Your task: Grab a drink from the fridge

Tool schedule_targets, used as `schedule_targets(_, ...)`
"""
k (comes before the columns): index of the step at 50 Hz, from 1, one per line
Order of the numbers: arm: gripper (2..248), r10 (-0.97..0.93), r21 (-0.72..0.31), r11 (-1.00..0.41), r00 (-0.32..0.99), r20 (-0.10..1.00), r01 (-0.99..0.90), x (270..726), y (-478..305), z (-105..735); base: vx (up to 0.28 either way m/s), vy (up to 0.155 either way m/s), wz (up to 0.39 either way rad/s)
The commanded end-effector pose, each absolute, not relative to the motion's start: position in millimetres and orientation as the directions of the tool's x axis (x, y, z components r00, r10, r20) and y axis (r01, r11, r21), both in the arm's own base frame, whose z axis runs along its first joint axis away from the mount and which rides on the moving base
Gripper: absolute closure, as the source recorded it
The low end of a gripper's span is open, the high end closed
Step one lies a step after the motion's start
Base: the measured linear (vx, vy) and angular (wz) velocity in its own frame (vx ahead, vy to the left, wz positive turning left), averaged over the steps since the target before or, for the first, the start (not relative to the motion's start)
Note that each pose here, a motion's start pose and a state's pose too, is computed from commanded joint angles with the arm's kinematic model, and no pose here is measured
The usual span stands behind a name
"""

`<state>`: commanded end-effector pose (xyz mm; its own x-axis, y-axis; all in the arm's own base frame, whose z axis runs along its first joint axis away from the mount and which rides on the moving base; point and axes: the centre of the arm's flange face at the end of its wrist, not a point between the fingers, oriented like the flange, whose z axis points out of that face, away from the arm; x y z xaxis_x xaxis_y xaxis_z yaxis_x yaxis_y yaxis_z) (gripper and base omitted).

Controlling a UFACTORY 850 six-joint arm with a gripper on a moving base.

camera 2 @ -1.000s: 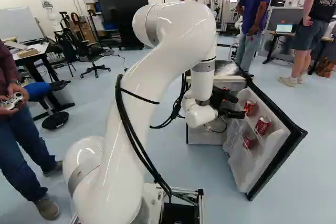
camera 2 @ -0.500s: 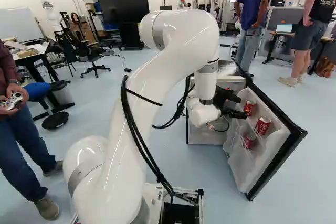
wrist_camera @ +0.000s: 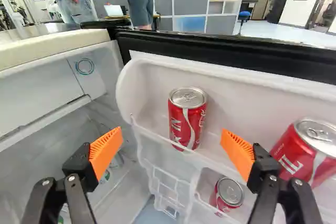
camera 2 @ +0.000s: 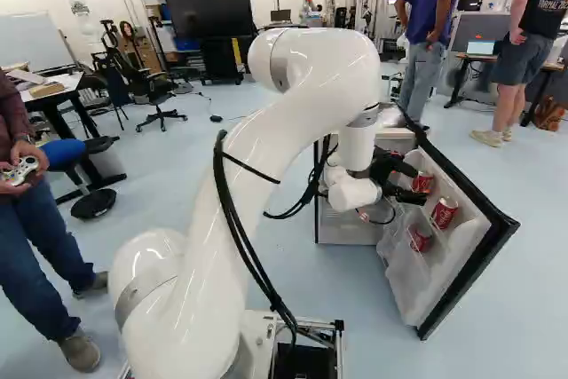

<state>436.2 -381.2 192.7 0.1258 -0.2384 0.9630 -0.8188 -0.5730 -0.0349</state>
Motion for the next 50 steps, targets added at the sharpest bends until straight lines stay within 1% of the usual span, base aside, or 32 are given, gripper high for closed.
schedule_targets(30,3,-0.235,-0.045,-0.538,0.099,0.967,-0.842,442.1,-414.4,184.9,0.000,0.000,0.000)
schedule_targets(50,3,-0.228,-0.048,-0.542,0.092,0.969,-0.839,450.4,-418.0,182.7,0.000,0.000,0.000)
